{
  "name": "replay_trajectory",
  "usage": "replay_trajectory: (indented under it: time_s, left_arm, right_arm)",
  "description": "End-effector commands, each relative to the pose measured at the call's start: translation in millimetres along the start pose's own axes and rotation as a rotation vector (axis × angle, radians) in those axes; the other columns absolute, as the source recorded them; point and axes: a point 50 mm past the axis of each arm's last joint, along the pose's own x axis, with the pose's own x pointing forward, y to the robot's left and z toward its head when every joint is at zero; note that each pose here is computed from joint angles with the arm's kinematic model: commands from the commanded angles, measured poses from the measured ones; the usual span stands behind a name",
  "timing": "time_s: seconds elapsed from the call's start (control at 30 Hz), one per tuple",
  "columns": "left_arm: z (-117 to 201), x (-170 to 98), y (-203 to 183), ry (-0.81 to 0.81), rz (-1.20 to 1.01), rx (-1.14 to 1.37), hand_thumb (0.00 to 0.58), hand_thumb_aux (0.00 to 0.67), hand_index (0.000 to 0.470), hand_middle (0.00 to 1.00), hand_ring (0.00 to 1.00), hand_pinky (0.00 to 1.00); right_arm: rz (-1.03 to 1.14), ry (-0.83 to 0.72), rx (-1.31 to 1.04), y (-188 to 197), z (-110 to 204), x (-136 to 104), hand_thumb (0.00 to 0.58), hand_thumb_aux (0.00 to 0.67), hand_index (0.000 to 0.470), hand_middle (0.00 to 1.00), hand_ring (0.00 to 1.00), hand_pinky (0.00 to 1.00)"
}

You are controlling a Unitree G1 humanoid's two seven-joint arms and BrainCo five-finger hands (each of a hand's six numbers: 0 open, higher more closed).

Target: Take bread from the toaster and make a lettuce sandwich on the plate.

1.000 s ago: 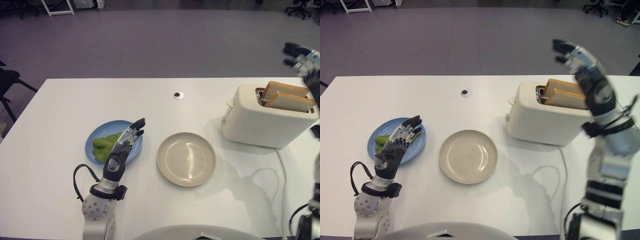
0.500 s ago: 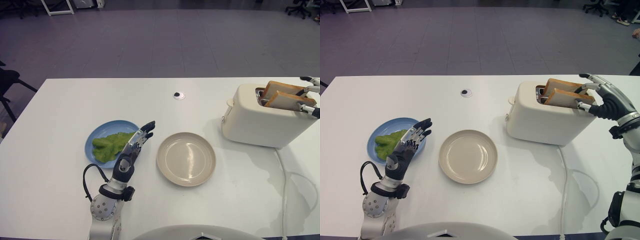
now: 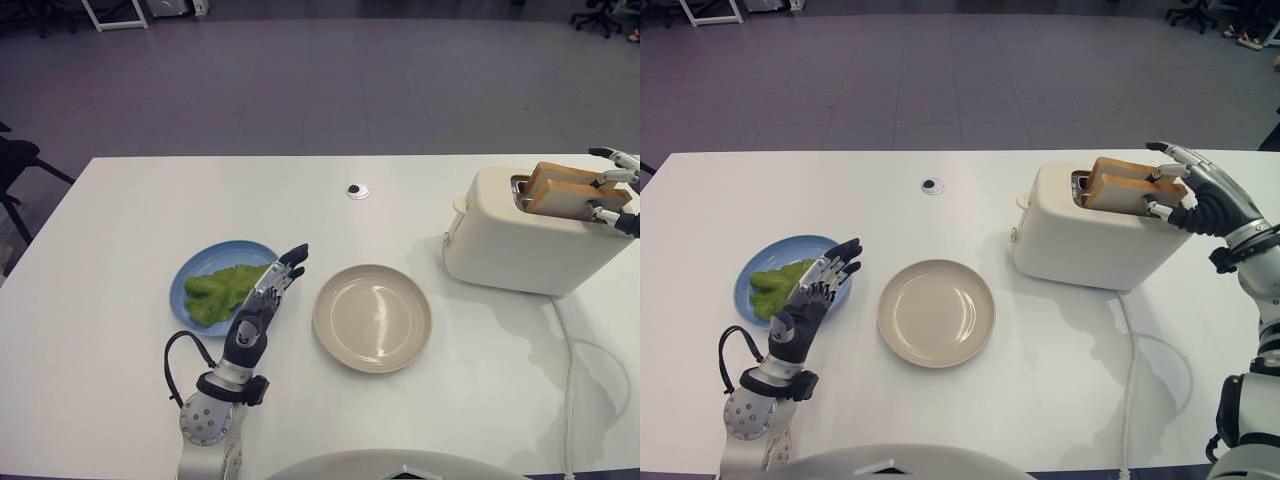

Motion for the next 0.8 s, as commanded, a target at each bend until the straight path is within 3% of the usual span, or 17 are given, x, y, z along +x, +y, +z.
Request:
replay_trajectory:
  time_s: [0.03,0.2,0.3,0.37,0.47,0.57,0.67,0.8]
  left_arm:
    - [-1.2,-0.2,-1.6,0.016,-0.008,0.002,0.0,0.0,0.0,0.0,0.0,0.0]
    - [-0.4,-0.1,-2.4,0.012,0.002,0.0,0.0,0.0,0.0,0.0,0.0,0.0]
    - [-0.2,0.9,-2.5,0.009,0.003,0.002,0.0,0.0,0.0,0.0,0.0,0.0]
    - [-0.4,2.1,-1.7,0.007,0.004,0.002,0.0,0.0,0.0,0.0,0.0,0.0]
    - [-1.7,3.3,-0.3,0.006,0.003,0.004,0.0,0.0,0.0,0.0,0.0,0.0]
    - [-2.6,4.8,0.4,0.003,0.003,0.006,0.0,0.0,0.0,0.0,0.0,0.0]
    - [-2.6,6.4,-0.1,-0.001,-0.003,0.004,0.0,0.0,0.0,0.0,0.0,0.0]
    - [-2.3,6.7,-0.2,-0.004,-0.005,0.001,0.0,0.0,0.0,0.0,0.0,0.0]
  right_arm:
    - [-0.231,-0.052,0.084,-55.5,11.5,12.8,0.58,0.67,0.47,0.0,0.0,0.0]
    - [-0.273,-0.323,0.338,-100.0,54.7,19.7,0.58,0.67,0.47,0.0,0.0,0.0]
    - [-0.061,-0.471,0.538,-73.8,91.9,24.3,0.58,0.67,0.47,0.0,0.0,0.0]
    - [0.206,-0.523,0.694,-26.3,125.3,24.9,0.58,0.67,0.47,0.0,0.0,0.0]
    - [0.515,-0.486,0.817,39.5,160.0,25.5,0.58,0.67,0.47,0.0,0.0,0.0]
    - [0.696,-0.367,0.85,91.9,173.1,30.4,0.58,0.67,0.47,0.0,0.0,0.0]
    - [0.772,-0.234,0.817,136.4,168.9,36.3,0.58,0.67,0.47,0.0,0.0,0.0]
    - [0.814,-0.164,0.78,161.3,162.0,38.6,0.58,0.67,0.47,0.0,0.0,0.0]
